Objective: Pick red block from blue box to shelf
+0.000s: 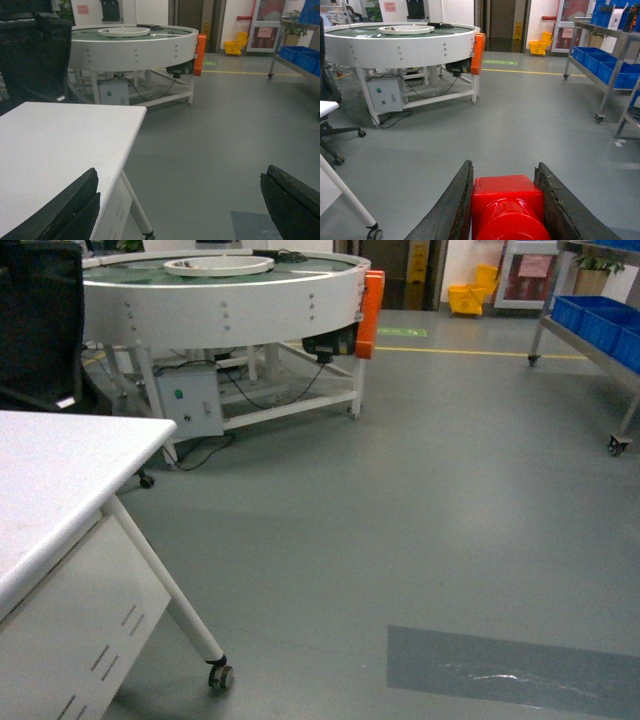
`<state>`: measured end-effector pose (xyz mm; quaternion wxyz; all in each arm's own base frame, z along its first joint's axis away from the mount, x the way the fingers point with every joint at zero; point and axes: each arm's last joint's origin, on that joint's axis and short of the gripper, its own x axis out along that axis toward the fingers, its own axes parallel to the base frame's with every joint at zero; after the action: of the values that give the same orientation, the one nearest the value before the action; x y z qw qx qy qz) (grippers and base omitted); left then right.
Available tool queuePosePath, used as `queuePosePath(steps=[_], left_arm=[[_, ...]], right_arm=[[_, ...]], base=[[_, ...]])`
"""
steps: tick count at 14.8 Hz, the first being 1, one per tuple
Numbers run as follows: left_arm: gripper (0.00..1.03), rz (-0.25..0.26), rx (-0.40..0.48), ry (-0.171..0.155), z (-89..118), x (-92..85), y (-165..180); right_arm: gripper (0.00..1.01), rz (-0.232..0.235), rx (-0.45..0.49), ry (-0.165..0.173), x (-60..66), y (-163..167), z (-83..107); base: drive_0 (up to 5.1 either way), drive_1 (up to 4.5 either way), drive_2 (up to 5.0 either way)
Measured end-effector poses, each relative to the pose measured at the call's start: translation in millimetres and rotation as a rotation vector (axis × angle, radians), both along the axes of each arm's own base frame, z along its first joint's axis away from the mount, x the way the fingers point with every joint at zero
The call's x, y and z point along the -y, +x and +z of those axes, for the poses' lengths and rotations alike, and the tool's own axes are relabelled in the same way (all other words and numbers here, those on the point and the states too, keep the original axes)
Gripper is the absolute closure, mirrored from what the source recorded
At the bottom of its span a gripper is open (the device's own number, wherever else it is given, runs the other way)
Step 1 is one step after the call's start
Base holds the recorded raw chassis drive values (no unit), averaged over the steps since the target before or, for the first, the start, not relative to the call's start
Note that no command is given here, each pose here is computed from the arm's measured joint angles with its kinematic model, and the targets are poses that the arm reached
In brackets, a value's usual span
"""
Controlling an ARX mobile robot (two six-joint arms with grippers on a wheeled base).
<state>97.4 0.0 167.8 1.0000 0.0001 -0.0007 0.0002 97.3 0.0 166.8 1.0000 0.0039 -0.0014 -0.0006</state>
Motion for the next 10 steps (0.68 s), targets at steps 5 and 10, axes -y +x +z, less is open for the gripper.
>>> queuePosePath(steps=[5,10], left_arm=[[0.05,0.000,0.000,0.000,0.0,0.0,0.0],[0.05,-0.001,0.003,0.000,0.3,0.1,0.0]], right_arm=[[0.72,0.000,0.000,0.000,0.0,0.0,0.0],[0.72,-0.001,0.004,0.000,0.0,0.0,0.4]], base=[[-1.4,-1.43,-1.4],[-0.5,1.15,-2.2]])
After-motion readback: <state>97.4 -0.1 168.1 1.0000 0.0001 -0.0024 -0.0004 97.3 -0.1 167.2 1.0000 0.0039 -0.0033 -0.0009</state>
